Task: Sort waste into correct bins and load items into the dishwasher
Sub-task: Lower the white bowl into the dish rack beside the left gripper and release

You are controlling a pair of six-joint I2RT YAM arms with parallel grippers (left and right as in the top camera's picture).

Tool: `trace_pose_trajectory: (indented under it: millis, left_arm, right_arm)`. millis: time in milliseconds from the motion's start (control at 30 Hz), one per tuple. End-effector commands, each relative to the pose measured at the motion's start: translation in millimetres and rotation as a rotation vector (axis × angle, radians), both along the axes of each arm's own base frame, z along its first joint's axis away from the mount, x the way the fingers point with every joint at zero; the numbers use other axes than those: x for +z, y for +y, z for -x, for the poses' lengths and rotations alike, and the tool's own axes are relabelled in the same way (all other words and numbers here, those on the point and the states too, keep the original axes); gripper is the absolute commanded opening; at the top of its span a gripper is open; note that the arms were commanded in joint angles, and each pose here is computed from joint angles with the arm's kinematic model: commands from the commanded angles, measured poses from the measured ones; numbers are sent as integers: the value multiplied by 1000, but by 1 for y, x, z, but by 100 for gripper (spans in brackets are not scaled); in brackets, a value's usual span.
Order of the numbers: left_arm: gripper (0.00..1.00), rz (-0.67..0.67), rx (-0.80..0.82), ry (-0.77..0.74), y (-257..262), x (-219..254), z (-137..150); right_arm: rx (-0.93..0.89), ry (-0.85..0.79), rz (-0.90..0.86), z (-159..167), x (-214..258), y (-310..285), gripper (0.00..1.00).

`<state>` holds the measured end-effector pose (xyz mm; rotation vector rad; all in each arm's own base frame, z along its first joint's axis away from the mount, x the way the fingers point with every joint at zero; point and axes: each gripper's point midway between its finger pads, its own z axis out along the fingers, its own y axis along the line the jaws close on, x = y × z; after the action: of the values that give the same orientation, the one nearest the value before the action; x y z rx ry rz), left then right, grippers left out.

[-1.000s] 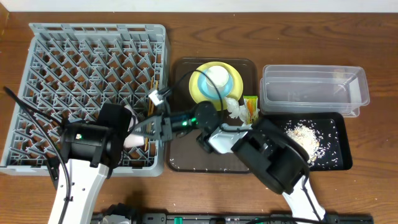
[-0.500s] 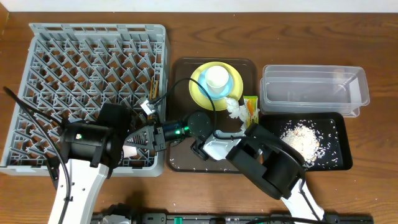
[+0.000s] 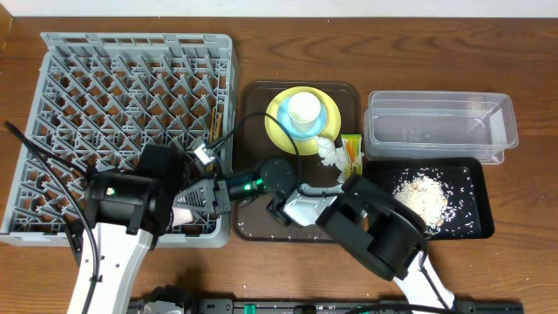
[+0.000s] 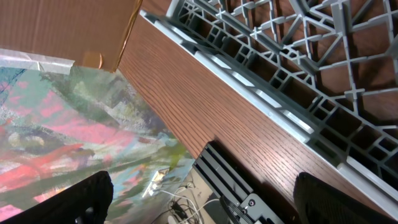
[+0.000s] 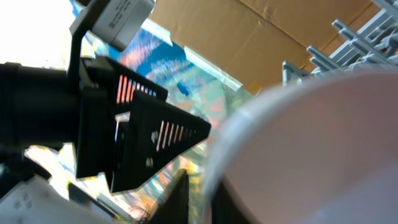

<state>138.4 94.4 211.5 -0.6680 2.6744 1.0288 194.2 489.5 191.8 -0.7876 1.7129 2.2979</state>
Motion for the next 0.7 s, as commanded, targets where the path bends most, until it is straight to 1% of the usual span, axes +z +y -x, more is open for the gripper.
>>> trace_pose_trajectory:
  millis: [0, 33, 100, 167, 467, 667]
  left_arm:
    - [93, -12, 9, 63, 3, 3, 15]
    - [93, -12, 9, 63, 3, 3, 15]
    - [93, -12, 9, 63, 3, 3, 15]
    - [93, -12, 9, 63, 3, 3, 15]
    - [93, -12, 9, 63, 3, 3, 15]
    - [93, -12, 9, 63, 3, 3, 15]
  right_arm:
    - [12, -10, 15, -18, -2, -15, 26]
    - [16, -10, 19, -20, -2, -17, 32]
    - [15, -14, 22, -25, -3, -21, 37]
    - [12, -13, 25, -29, -4, -24, 45]
    - [-30, 35, 54, -65, -6, -49, 45]
    - [-65, 74, 81, -95, -8, -75, 45]
